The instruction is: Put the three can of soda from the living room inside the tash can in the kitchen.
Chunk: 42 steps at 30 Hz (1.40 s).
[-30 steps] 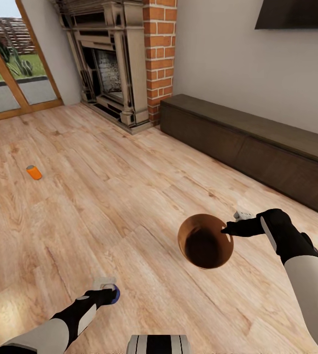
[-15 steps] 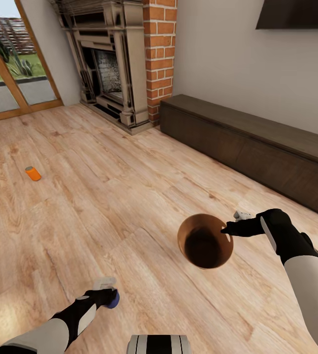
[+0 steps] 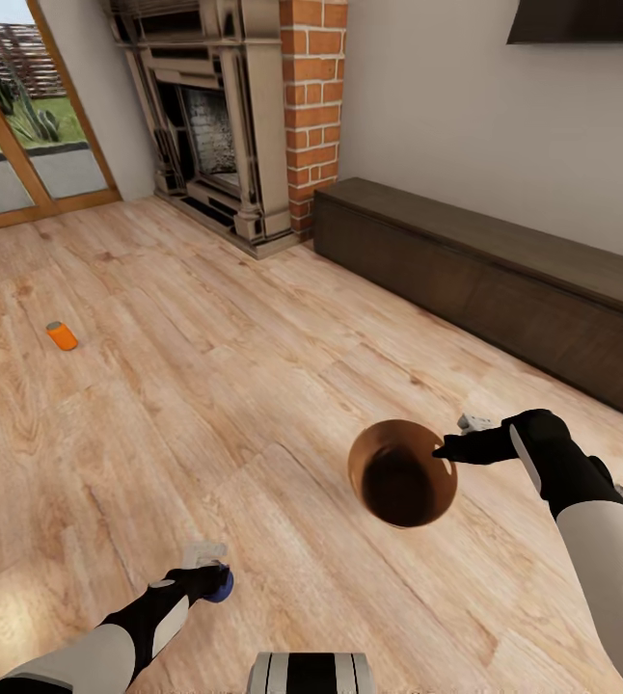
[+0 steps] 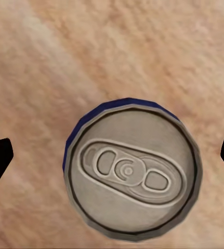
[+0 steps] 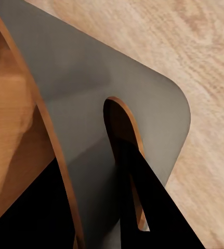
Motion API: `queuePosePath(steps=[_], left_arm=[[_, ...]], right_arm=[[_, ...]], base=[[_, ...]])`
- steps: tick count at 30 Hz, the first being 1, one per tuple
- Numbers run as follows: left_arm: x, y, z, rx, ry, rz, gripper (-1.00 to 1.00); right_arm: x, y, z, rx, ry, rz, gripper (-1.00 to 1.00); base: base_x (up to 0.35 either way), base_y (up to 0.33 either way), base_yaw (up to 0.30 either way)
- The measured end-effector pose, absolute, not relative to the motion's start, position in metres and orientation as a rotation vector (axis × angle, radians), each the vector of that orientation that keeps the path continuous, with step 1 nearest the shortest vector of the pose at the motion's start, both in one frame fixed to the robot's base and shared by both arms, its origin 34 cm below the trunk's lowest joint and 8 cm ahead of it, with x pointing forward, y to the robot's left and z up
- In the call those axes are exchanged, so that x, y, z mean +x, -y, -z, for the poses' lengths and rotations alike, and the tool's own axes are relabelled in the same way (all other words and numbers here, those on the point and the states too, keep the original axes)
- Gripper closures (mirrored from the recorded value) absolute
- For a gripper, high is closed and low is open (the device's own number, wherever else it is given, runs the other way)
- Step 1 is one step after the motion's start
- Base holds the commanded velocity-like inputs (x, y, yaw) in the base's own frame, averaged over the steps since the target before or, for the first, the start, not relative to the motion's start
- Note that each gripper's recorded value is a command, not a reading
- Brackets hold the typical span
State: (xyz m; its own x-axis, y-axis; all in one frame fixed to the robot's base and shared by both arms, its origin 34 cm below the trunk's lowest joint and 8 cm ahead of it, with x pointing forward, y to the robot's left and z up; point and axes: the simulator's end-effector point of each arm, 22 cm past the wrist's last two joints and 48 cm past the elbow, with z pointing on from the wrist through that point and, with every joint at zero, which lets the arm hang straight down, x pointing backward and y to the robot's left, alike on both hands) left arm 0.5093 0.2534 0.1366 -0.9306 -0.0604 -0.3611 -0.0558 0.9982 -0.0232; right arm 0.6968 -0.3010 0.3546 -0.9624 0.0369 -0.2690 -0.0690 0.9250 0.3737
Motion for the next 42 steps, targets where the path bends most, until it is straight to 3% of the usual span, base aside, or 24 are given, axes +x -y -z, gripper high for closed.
queuePosePath(steps=[23, 24, 42], left_arm=[[0.499, -0.253, -0.124, -0.086, -2.796, 0.022, -1.00], [0.499, -0.253, -0.124, -0.086, -2.796, 0.022, 1.00], [0.510, -0.254, -0.138, -0.081, -2.767, 0.025, 1.00]], right_arm=[[0.692, 0.300, -0.337, -0.013, -2.837, -0.573, 1.00], [0.692, 0.300, -0.337, -0.014, -2.838, -0.572, 1.00], [0.698, 0.300, -0.358, -0.022, -2.805, -0.568, 1.00]], base=[[0.000, 0.000, 0.000], [0.000, 0.000, 0.000], [0.000, 0.000, 0.000]])
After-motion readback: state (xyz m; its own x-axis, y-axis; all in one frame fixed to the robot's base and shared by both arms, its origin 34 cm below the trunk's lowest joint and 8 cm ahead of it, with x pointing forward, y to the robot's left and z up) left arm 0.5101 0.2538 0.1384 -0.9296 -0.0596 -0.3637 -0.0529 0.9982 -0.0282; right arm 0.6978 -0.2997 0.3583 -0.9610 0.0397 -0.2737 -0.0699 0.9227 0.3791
